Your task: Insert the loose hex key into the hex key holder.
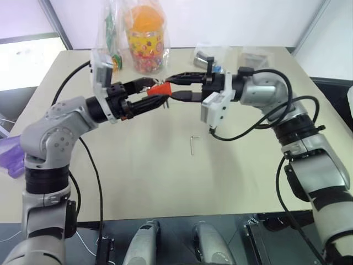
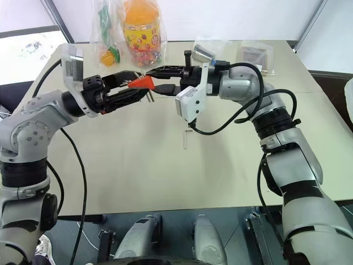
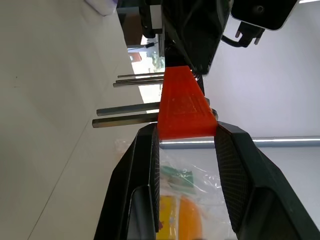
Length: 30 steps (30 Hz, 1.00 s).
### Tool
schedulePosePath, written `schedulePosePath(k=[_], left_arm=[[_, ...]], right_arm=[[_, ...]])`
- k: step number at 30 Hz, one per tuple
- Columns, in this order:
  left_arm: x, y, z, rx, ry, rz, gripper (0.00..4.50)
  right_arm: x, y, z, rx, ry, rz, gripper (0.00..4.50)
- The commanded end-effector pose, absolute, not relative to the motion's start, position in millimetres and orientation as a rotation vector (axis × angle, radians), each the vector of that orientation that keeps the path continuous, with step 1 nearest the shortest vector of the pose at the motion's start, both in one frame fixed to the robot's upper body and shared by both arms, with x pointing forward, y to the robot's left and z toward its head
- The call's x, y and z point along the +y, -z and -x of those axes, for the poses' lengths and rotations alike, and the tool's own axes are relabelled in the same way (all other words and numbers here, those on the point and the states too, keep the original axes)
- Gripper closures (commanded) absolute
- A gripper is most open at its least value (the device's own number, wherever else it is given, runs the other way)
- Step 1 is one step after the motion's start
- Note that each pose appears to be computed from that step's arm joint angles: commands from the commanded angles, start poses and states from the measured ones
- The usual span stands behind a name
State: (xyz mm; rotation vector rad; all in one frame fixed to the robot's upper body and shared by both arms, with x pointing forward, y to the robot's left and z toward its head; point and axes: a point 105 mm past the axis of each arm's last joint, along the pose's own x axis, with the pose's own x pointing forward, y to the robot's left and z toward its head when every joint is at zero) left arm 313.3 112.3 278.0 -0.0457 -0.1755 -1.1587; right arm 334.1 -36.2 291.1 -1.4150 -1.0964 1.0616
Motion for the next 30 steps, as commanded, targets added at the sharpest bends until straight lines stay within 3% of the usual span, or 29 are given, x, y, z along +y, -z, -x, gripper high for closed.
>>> schedulePosePath(k=[1, 4, 18, 25, 27, 30], left_arm=[[111, -287, -312, -0.219, 1.157, 0.018, 2.84], [111, -285, -313, -0.214, 1.153, 0.018, 4.42], [110, -281, -315, -0.198, 1.129, 0.003, 4.47], [109, -280, -316, -0.197, 1.126, -0.003, 4.50], [109, -280, -316, -0.199, 1.123, -0.005, 4.50], [111, -280, -317, -0.202, 1.107, -0.014, 4.50]], right_arm=[[-35, -315, -325, -1.185, -1.010, 1.394, 3.48], [-35, -316, -324, -1.182, -1.011, 1.391, 3.48], [-33, -315, -323, -1.172, -1.015, 1.369, 3.48], [-36, -311, -325, -1.120, -1.023, 1.380, 0.02], [-39, -306, -327, -1.073, -1.036, 1.394, 0.02], [-54, -296, -344, -0.857, -1.029, 1.321, 0.02]])
